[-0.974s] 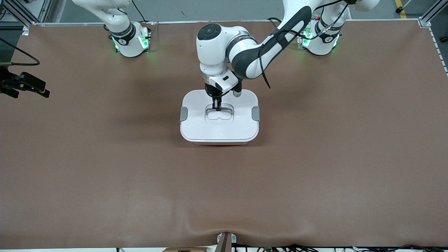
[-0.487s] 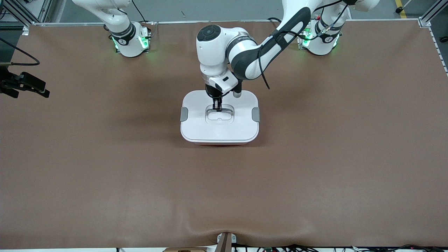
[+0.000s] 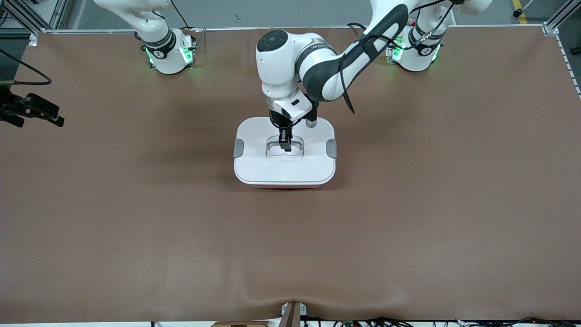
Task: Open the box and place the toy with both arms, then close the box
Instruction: 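Release the lid handle and lift the left gripper away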
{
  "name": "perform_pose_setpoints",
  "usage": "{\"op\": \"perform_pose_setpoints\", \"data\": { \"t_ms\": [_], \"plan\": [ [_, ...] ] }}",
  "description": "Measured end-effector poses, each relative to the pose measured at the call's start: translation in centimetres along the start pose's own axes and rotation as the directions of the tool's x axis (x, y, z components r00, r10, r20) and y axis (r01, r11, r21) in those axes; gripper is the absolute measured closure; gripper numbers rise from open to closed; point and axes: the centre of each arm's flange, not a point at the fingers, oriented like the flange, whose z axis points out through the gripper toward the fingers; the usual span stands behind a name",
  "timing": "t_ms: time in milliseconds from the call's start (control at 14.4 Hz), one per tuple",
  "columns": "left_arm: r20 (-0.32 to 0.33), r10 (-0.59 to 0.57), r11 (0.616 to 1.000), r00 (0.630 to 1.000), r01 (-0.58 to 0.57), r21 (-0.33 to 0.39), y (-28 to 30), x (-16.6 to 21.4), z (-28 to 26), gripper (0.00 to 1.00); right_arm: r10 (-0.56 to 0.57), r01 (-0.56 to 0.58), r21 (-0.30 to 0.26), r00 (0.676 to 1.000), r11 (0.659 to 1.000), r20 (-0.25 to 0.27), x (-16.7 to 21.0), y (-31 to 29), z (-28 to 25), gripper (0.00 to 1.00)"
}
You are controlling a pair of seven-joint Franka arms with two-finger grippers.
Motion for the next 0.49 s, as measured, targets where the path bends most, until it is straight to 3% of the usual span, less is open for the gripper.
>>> {"op": "perform_pose_setpoints", "data": {
  "t_ms": [209, 278, 487],
  "plan": [
    [0.012, 0.026, 1.000, 1.000, -0.026, 0.002, 2.4, 2.9, -3.9, 0.05, 0.000, 0.000, 0.000, 1.000, 1.000, -0.001, 0.0, 0.0, 0.0, 0.00],
    [0.015, 0.058, 0.998, 0.998, -0.058, 0.009, 3.2, 4.2, -5.2, 0.00, 0.000, 0.000, 0.000, 1.000, 1.000, -0.001, 0.0, 0.0, 0.0, 0.00],
    [0.056, 0.136, 0.990, 0.989, -0.138, 0.034, 6.1, 8.8, -8.9, 0.00, 0.002, -0.002, 0.000, 1.000, 1.000, -0.004, 0.0, 0.1, -0.2, 0.00]
  ]
}}
